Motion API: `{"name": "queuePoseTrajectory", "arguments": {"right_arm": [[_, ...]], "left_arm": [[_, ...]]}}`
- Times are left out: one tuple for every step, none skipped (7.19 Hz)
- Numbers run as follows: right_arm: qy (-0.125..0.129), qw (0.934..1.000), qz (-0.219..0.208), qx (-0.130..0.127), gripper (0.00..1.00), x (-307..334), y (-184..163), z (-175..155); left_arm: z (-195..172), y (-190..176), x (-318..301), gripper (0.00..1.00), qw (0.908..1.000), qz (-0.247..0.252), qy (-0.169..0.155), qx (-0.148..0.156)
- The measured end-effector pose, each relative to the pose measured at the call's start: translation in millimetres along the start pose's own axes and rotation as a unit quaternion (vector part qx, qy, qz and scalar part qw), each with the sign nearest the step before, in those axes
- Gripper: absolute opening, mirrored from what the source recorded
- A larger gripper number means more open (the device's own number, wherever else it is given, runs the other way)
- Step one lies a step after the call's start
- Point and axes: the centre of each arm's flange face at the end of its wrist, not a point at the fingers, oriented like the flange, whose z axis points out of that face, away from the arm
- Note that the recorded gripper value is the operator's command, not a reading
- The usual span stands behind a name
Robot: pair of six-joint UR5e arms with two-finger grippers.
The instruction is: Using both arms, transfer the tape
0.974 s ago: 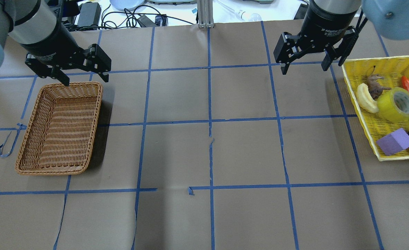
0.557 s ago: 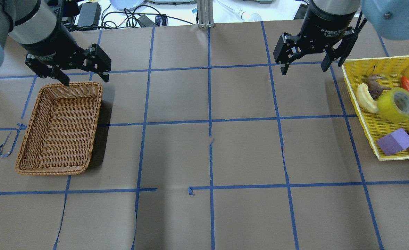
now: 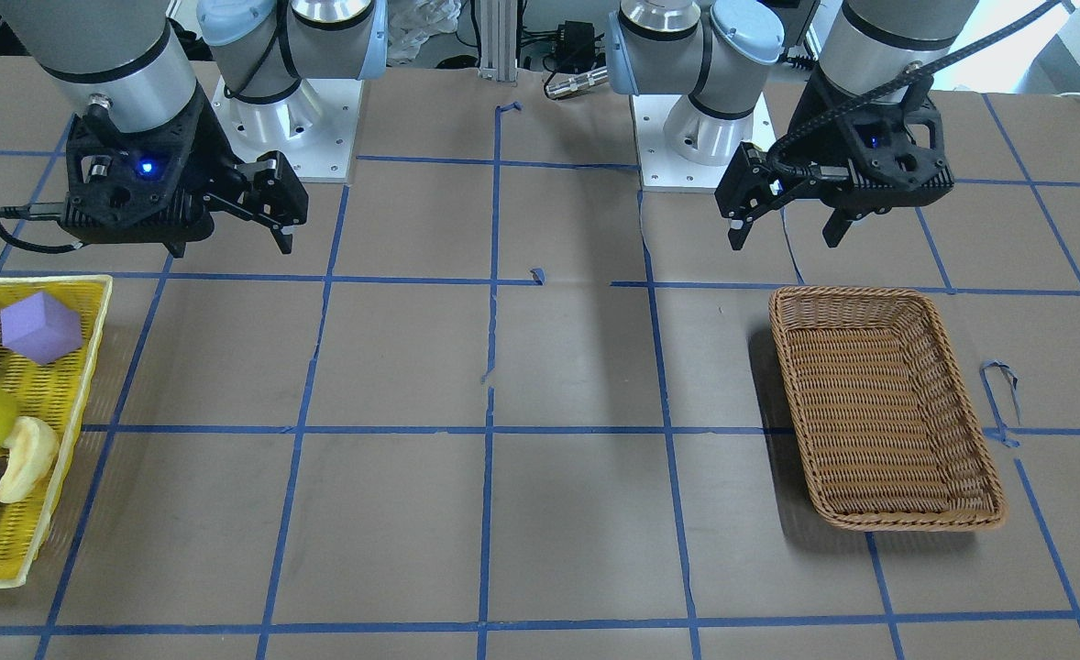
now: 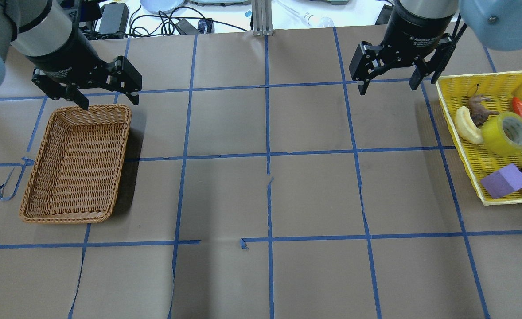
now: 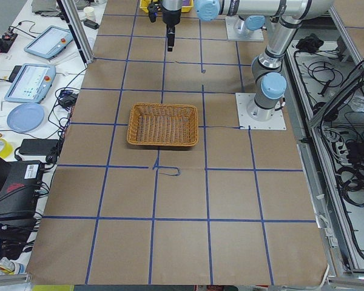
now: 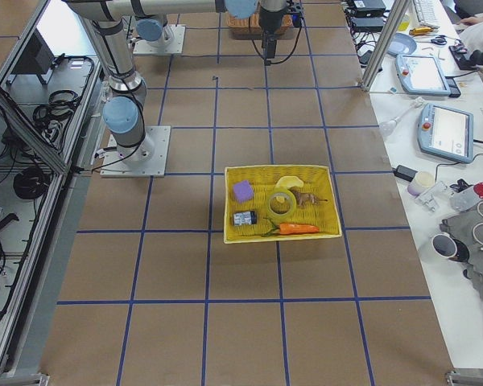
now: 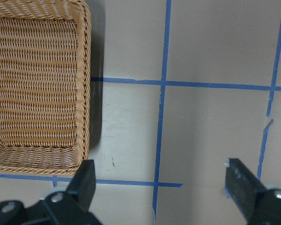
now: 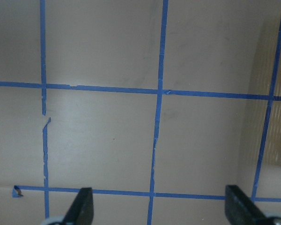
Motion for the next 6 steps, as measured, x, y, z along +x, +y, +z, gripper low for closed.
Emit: {"name": "queuePoseTrajectory", "arguments": {"right_arm": [[0.001,1.0,0.003,-0.001,1.0,0.6,0.3,0.4],[0.001,1.0,0.005,-0.004,1.0,1.2,0.8,1.0],[0.001,1.0,0.006,-0.006,1.0,1.7,1.2,1.3],[0.001,1.0,0.007,-0.007,1.0,2.0,1.3,1.6],[0.0,0.9999,0.007,-0.007,1.0,2.1,1.3,1.6],[0.0,0.9999,0.008,-0.007,1.0,2.2,1.3,1.7]], "left_arm": [[0.0,0.1,0.2,1.0,1.0,0.0,0.0,0.0],[0.1,0.2,0.2,1.0,1.0,0.001,0.0,0.0],[0.2,0.3,0.3,1.0,1.0,0.001,0.0,-0.001],[0.2,0.3,0.3,1.0,1.0,0.002,0.0,-0.001],[1.5,0.6,0.3,1.0,1.0,0.002,0.0,-0.002],[3.5,1.1,0.3,1.0,1.0,0.002,0.0,-0.004]]}}
